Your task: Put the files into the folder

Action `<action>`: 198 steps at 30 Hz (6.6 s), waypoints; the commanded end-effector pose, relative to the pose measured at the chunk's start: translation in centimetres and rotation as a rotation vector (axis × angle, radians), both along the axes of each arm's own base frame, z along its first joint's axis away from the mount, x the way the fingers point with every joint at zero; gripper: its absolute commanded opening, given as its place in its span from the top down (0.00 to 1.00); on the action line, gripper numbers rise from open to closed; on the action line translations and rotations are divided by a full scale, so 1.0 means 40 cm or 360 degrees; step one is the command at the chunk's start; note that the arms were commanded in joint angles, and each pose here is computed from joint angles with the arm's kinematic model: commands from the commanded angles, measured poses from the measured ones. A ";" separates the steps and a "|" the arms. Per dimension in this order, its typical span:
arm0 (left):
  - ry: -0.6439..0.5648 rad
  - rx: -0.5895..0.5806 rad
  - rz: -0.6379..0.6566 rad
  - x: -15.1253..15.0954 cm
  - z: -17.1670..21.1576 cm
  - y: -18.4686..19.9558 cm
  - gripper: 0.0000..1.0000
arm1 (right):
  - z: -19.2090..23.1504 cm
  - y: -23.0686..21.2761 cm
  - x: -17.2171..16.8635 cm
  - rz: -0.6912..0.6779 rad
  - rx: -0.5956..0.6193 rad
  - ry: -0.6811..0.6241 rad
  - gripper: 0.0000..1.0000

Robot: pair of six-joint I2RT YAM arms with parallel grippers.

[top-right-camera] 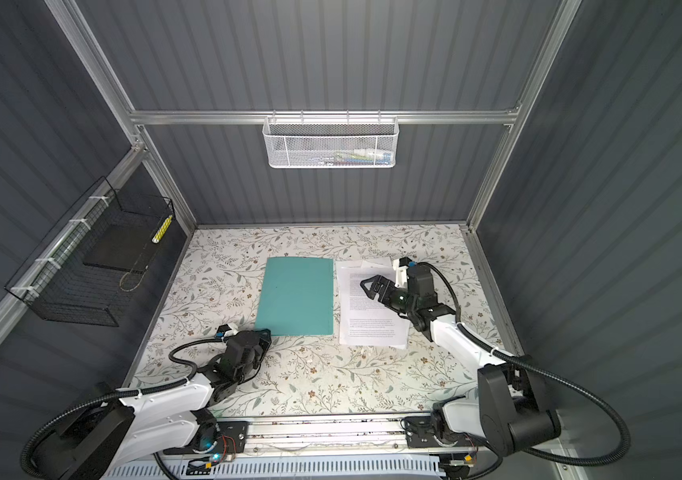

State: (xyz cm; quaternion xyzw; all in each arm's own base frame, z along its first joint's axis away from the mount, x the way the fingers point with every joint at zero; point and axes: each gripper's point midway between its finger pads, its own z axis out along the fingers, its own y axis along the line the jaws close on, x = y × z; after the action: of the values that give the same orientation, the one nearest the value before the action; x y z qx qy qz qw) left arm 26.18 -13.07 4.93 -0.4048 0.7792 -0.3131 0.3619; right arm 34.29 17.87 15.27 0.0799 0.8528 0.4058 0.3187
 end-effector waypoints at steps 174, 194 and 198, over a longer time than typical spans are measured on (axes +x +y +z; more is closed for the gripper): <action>-0.0120 -0.0005 -0.0137 0.143 -0.013 -0.011 0.63 | -0.070 0.113 -0.006 0.0213 -0.0057 0.0027 0.05; -0.0166 -0.0054 -0.0149 0.179 -0.027 -0.023 0.65 | -0.074 0.113 -0.004 0.0209 -0.0058 0.0032 0.05; -0.0168 -0.0085 -0.0156 0.190 -0.040 -0.031 0.69 | -0.075 0.111 -0.004 0.0204 -0.0062 0.0034 0.05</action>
State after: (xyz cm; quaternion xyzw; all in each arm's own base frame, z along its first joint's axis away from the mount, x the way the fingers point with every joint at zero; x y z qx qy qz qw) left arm 33.15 -13.91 3.32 -0.3651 0.7710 -0.3628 0.3749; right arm 33.68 22.10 11.85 0.0314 0.8694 0.4092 0.2753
